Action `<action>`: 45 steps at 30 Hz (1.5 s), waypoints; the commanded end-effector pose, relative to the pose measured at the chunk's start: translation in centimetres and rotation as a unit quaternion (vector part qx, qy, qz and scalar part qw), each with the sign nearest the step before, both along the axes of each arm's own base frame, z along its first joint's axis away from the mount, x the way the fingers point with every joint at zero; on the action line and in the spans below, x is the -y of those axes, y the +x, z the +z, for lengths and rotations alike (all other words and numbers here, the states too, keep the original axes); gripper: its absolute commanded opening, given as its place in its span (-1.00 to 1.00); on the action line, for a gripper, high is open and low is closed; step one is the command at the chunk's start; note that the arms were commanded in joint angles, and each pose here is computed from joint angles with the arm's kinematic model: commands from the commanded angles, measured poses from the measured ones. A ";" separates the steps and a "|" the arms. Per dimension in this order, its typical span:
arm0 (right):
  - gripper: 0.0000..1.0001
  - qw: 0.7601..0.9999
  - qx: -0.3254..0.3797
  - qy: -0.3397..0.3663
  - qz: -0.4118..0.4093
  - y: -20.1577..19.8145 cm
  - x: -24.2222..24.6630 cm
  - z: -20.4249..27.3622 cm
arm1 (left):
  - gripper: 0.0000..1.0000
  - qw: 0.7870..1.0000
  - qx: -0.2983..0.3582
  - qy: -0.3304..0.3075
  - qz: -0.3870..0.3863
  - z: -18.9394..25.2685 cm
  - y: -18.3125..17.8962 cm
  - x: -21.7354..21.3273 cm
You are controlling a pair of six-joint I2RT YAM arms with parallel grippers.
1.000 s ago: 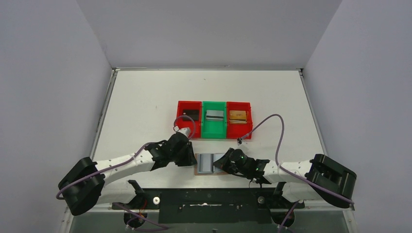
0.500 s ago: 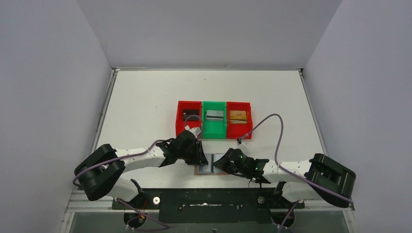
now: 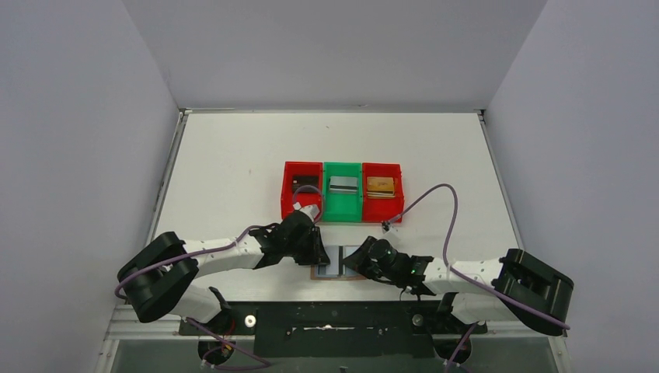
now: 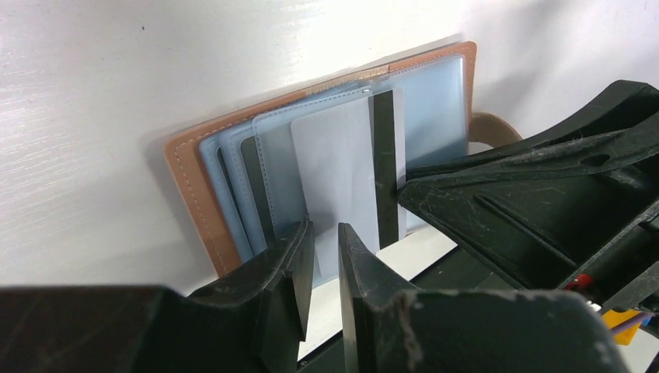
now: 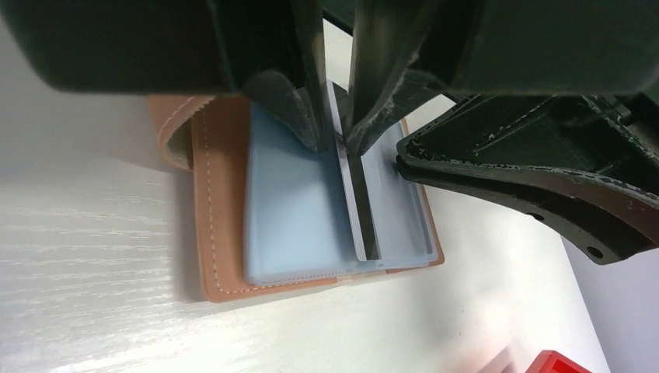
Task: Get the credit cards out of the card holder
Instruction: Remove the credit card from the card holder.
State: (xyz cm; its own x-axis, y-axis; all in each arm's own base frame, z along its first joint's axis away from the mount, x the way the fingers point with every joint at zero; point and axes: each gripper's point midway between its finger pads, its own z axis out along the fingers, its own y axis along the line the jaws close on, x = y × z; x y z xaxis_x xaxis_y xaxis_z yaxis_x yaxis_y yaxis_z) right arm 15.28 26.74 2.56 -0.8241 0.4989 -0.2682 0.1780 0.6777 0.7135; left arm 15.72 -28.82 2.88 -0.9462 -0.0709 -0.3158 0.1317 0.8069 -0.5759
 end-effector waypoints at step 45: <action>-0.70 0.987 0.068 0.124 0.077 2.2 -2.9 1.2 | -0.80 0.997 -0.021 0.070 -0.036 -2.7 -1.8 -3.2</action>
